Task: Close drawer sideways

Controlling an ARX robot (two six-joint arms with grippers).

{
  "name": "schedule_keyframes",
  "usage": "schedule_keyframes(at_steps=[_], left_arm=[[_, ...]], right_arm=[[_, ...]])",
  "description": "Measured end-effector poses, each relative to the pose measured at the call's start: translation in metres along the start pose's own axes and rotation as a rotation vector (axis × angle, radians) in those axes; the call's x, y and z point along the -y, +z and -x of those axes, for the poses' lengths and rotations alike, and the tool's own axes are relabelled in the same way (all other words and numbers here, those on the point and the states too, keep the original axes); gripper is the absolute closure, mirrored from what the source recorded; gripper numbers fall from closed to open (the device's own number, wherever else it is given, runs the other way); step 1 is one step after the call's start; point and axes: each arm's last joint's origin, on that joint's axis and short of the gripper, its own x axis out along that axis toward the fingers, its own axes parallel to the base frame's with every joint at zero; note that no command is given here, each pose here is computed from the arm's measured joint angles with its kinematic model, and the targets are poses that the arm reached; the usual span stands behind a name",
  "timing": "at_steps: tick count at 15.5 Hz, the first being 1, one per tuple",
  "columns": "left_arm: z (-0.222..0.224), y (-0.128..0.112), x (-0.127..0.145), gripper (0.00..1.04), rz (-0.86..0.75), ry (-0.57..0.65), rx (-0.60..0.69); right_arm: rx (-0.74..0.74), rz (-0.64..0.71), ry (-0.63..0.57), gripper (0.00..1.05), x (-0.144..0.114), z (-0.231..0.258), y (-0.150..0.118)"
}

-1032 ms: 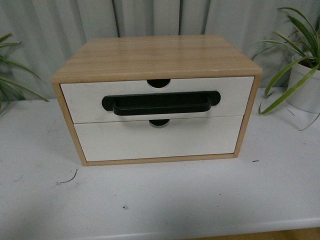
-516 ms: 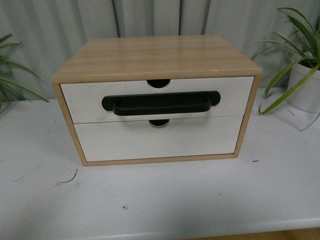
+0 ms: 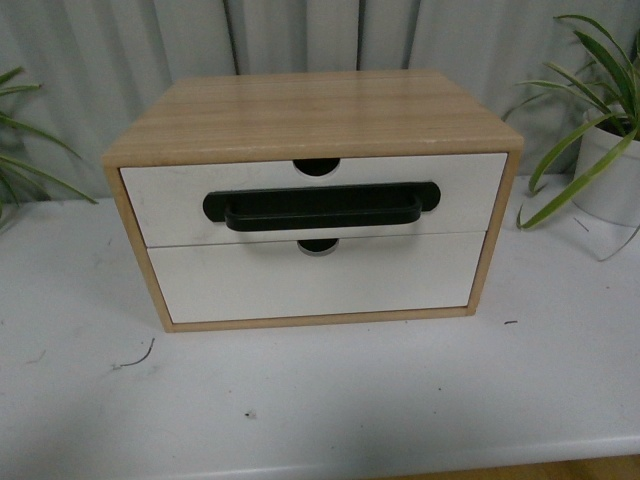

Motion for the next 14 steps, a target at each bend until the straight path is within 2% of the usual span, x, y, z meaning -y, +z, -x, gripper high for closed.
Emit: schedule_keyframes(at_steps=[1,2,4,5,7,14], left_arm=[[0.0,0.0,0.0,0.53,0.0,0.0,0.0],[0.0,0.0,0.0,0.33,0.0,0.0,0.0],[0.0,0.0,0.0,0.1,0.0,0.0,0.0],[0.0,0.0,0.0,0.05,-0.001,0.0,0.0],[0.0,0.0,0.0,0.08,0.0,0.0,0.0],[0.0,0.0,0.0,0.07,0.0,0.0,0.0]], right_arm=[[0.0,0.0,0.0,0.52,0.0,0.0,0.0],[0.0,0.0,0.0,0.32,0.0,0.0,0.0],[0.0,0.0,0.0,0.08,0.0,0.0,0.0],[0.0,0.0,0.0,0.04,0.0,0.0,0.0],[0.0,0.0,0.0,0.08,0.0,0.0,0.0],[0.0,0.0,0.0,0.06,0.0,0.0,0.0]])
